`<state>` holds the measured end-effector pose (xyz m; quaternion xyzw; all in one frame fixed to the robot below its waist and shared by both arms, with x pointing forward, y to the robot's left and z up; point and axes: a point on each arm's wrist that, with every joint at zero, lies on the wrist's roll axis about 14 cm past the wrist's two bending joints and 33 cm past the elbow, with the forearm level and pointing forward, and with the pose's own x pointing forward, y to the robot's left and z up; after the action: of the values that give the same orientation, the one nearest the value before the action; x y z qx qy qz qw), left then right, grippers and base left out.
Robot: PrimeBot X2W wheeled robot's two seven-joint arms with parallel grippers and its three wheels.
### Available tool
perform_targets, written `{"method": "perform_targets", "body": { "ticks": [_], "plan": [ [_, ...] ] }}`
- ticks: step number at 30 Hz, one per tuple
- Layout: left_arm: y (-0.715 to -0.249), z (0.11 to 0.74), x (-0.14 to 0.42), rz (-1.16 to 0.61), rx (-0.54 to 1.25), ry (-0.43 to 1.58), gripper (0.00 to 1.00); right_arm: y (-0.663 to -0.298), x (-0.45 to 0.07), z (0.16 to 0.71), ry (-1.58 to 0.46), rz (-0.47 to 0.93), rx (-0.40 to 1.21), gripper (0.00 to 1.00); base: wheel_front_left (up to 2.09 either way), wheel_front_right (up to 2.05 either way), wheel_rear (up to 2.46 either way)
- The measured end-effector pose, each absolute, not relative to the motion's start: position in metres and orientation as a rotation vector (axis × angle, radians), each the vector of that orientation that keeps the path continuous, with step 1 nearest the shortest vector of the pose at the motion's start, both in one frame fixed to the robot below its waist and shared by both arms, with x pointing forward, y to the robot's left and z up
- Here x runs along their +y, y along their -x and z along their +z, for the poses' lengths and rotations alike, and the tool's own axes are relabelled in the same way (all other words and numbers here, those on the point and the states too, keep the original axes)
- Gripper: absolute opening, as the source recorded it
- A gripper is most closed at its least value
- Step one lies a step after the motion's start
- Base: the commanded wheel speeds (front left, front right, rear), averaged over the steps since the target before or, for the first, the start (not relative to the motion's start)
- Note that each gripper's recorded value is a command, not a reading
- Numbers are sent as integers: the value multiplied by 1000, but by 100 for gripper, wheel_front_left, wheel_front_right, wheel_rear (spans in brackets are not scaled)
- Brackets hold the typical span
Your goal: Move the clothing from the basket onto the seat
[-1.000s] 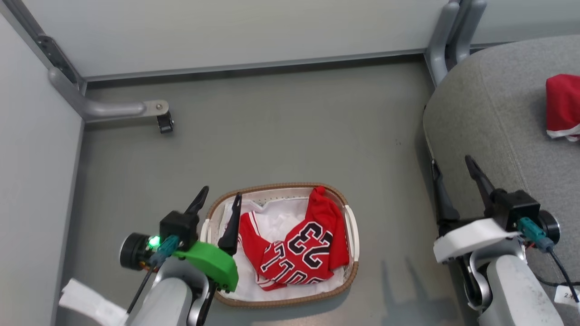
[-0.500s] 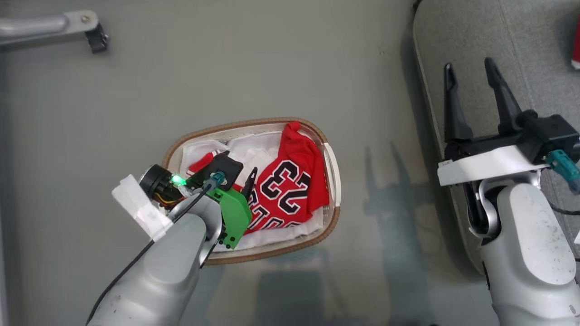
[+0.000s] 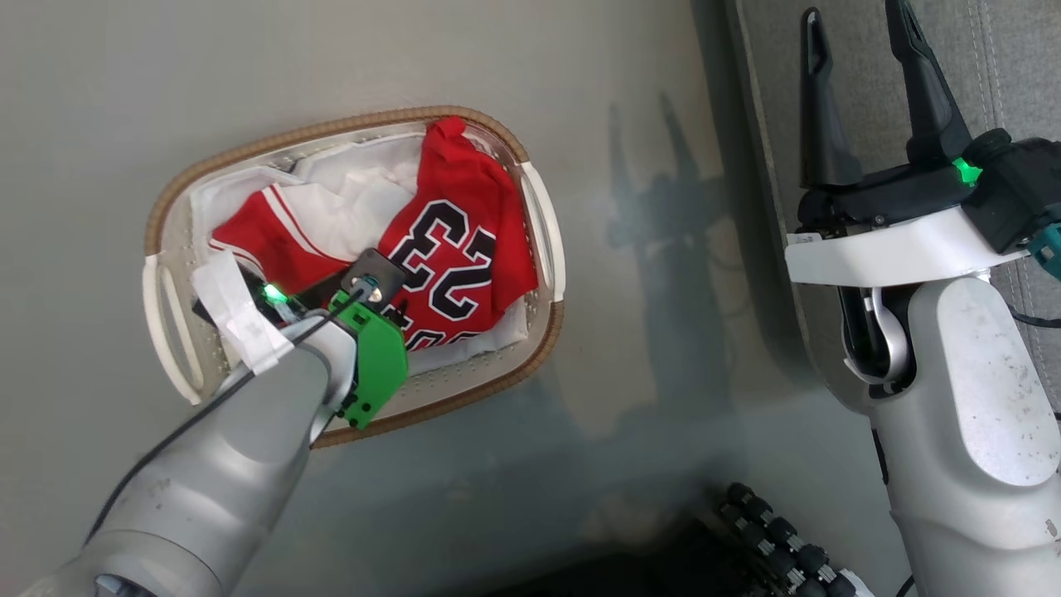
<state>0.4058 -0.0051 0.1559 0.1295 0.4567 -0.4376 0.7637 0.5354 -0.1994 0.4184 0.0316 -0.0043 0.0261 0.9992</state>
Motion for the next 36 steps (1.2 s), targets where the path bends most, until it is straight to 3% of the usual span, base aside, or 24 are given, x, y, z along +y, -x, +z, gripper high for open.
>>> {"method": "perform_targets", "body": {
  "ticks": [16,17,18,19,36],
  "plan": [
    [-402,75,-6,-984,1164,-310,100,-528,-226,373,-28,-1,86,100,0,0,0],
    [-398,72,-7,-987,1177,-307,53,-528,-228,371,-25,-5,92,100,0,0,0],
    [-397,71,-8,-990,1182,-305,36,-527,-229,369,-23,-7,96,100,0,0,0],
    [-395,70,-9,-994,1186,-305,0,-527,-230,368,-22,-10,98,100,0,0,0],
    [-427,128,-27,-968,972,-202,0,-535,-219,395,-24,11,32,100,0,0,0]
  ]
}}
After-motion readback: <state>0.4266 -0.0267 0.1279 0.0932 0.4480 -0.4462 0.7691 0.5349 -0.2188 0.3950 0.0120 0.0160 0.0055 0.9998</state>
